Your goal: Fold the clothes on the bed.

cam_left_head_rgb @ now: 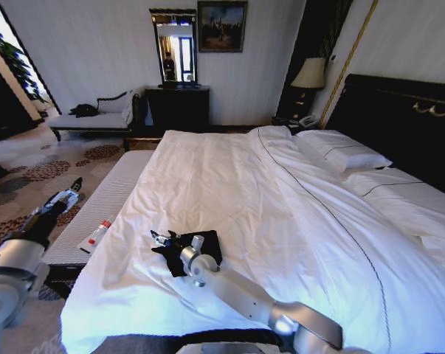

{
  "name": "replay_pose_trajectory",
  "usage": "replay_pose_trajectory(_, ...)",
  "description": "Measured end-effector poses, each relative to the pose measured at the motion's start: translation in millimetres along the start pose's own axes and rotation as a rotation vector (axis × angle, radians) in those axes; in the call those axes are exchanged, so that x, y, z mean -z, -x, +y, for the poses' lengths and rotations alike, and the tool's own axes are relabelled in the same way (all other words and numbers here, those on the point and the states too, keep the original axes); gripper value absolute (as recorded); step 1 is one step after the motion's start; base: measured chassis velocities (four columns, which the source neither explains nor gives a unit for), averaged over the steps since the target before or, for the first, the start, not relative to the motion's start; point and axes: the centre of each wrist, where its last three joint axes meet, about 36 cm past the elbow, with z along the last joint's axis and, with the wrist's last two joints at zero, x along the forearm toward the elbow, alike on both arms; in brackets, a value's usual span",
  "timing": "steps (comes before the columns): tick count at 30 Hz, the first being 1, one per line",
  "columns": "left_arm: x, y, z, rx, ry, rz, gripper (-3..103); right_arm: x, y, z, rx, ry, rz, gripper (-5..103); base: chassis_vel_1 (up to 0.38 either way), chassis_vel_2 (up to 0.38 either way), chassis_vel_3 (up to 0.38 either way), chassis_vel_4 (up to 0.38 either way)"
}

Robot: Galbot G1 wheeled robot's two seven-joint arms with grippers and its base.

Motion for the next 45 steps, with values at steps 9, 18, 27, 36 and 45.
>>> replay_pose_trajectory(9,-38.4,6.5,2.3,0.062,0.098,0.103,100,160.8,-117.8,-43.3,-0.083,-0.261,-0.35,100,0.0,0.0,0.0,0.0)
replay_pose_trajectory(18,-90.0,-9.1,-38.7,0.02,0.244,0.189,100,197.5,-294.8,-63.7,-0.436,-0.47,-0.555,100,0.0,0.0,0.0,0.0)
replay_pose_trajectory(27,-132.3,-44.1,-46.1,-0.067,0.515,0.162,100,157.7,-394.7,11.6,-0.693,-0.601,-0.557,100,0.0,0.0,0.0,0.0)
replay_pose_trajectory(36,-132.5,-63.4,-66.1,-0.221,0.418,0.209,100,144.3,-423.5,72.6,-0.784,-0.654,-0.582,100,0.0,0.0,0.0,0.0)
replay_pose_trajectory(45,-131.4,-65.3,-64.4,-0.265,0.374,0.242,100,141.0,-428.5,74.3,-0.818,-0.609,-0.552,100,0.0,0.0,0.0,0.0)
